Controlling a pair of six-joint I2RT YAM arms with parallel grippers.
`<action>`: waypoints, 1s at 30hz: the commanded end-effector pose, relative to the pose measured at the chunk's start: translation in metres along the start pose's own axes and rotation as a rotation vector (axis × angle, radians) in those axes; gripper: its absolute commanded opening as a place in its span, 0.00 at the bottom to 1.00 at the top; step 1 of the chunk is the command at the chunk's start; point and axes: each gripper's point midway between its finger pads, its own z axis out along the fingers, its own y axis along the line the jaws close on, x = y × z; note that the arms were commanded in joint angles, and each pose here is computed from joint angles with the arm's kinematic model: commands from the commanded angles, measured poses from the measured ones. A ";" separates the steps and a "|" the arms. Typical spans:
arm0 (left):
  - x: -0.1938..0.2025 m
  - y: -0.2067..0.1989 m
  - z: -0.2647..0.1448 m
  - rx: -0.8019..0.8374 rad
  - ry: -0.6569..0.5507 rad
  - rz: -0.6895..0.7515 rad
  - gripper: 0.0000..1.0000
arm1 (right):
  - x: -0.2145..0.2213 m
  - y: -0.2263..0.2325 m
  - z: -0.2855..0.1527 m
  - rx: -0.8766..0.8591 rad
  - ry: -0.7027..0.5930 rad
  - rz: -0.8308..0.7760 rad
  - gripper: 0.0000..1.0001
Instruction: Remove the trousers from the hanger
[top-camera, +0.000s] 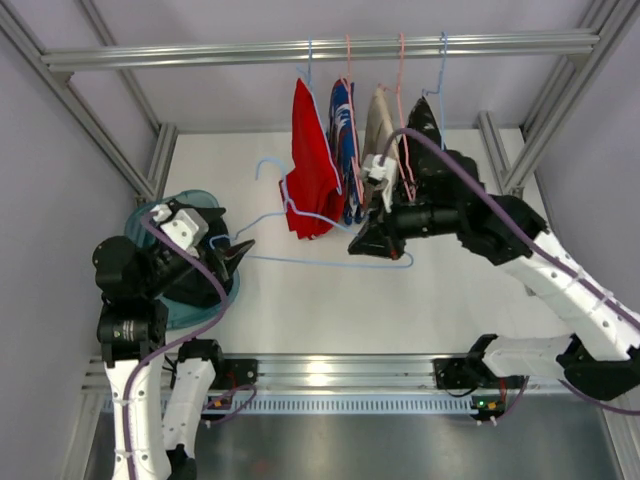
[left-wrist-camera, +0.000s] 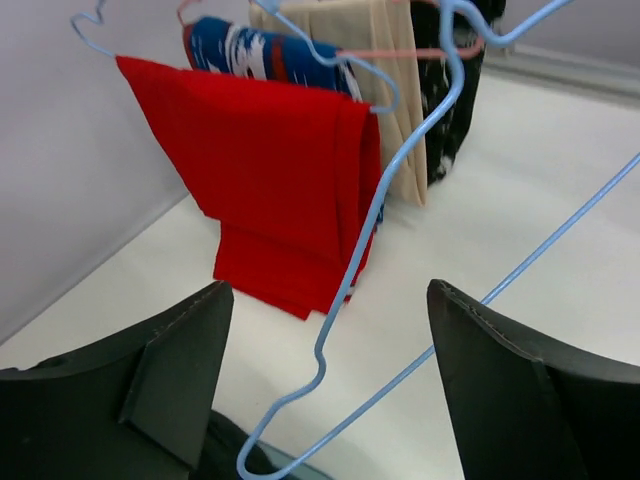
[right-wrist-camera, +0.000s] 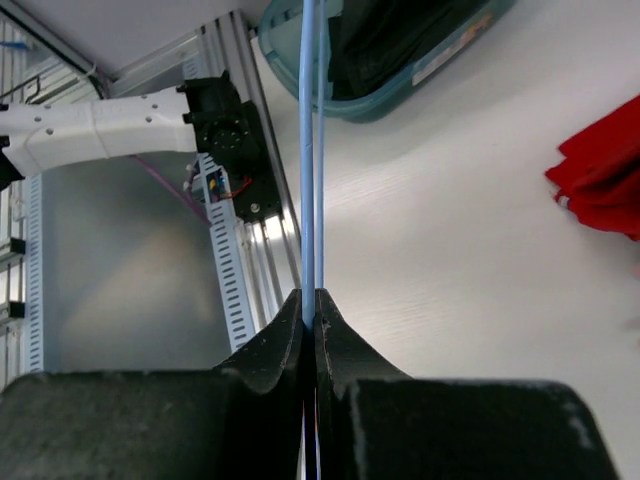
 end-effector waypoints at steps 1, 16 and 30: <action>-0.072 0.004 -0.010 -0.071 -0.209 -0.077 0.86 | -0.035 0.010 -0.059 0.044 -0.183 -0.100 0.00; -0.132 0.024 -0.013 -0.139 -0.402 -0.286 0.98 | -0.020 0.013 -0.256 0.836 -0.631 -0.175 0.00; -0.117 0.030 -0.006 -0.147 -0.370 -0.271 0.98 | 0.060 -0.068 -0.322 1.477 -0.379 0.158 0.00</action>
